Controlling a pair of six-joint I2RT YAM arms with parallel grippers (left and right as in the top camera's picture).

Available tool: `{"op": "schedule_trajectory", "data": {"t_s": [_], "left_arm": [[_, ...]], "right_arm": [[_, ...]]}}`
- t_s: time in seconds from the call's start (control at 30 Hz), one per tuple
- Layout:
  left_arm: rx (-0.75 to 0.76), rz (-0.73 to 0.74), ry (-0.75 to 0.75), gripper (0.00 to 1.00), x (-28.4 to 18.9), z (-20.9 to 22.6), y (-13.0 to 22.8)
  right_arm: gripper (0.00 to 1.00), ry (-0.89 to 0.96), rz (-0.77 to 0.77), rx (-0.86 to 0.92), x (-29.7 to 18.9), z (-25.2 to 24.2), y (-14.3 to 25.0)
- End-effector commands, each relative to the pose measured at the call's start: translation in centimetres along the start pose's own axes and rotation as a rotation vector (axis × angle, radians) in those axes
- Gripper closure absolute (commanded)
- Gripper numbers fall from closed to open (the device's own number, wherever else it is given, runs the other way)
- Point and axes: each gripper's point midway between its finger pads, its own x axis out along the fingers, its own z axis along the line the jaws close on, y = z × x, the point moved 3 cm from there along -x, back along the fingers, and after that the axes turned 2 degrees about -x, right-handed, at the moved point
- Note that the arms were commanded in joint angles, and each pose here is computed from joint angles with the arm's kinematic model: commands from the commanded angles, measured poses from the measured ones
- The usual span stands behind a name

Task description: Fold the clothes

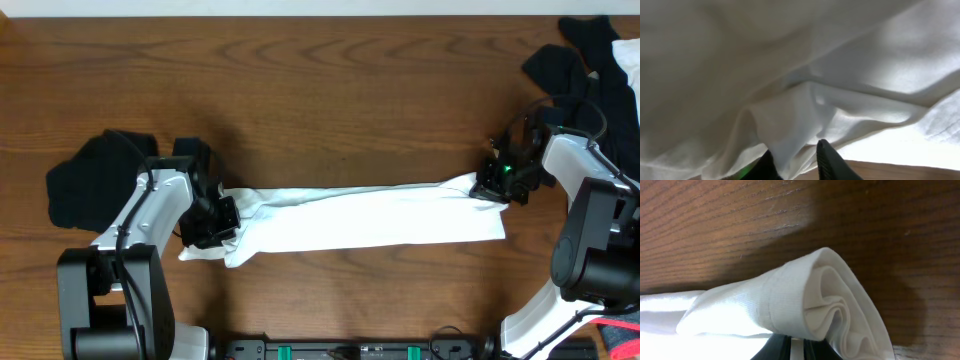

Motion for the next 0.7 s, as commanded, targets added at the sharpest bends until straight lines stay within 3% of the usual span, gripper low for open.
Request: {"op": "schedule_trajectory", "data": {"t_s": [0.0,0.07,0.27,0.53,0.67], "left_arm": [[-0.012,0.005,-0.007,0.85,0.1,0.2,0.1],[-0.012,0.005,-0.007,0.94,0.1,0.2,0.1],[0.002,-0.028,0.004,0.94,-1.2,-0.2,-0.6],[0.042,-0.271,0.058,0.94,-5.7,-1.9,-3.9],[0.031,-0.316,0.016,0.94,-5.8,-1.3,-4.9]], "right_arm": [[0.9,0.129,0.077,0.028,1.9,-2.4,1.5],[0.9,0.129,0.077,0.027,1.9,-2.4,1.5],[0.9,0.129,0.078,0.028,1.9,-2.4,1.5],[0.89,0.129,0.077,0.028,1.9,-2.4,1.5],[0.9,0.129,0.078,0.028,1.9,-2.4,1.5]]}}
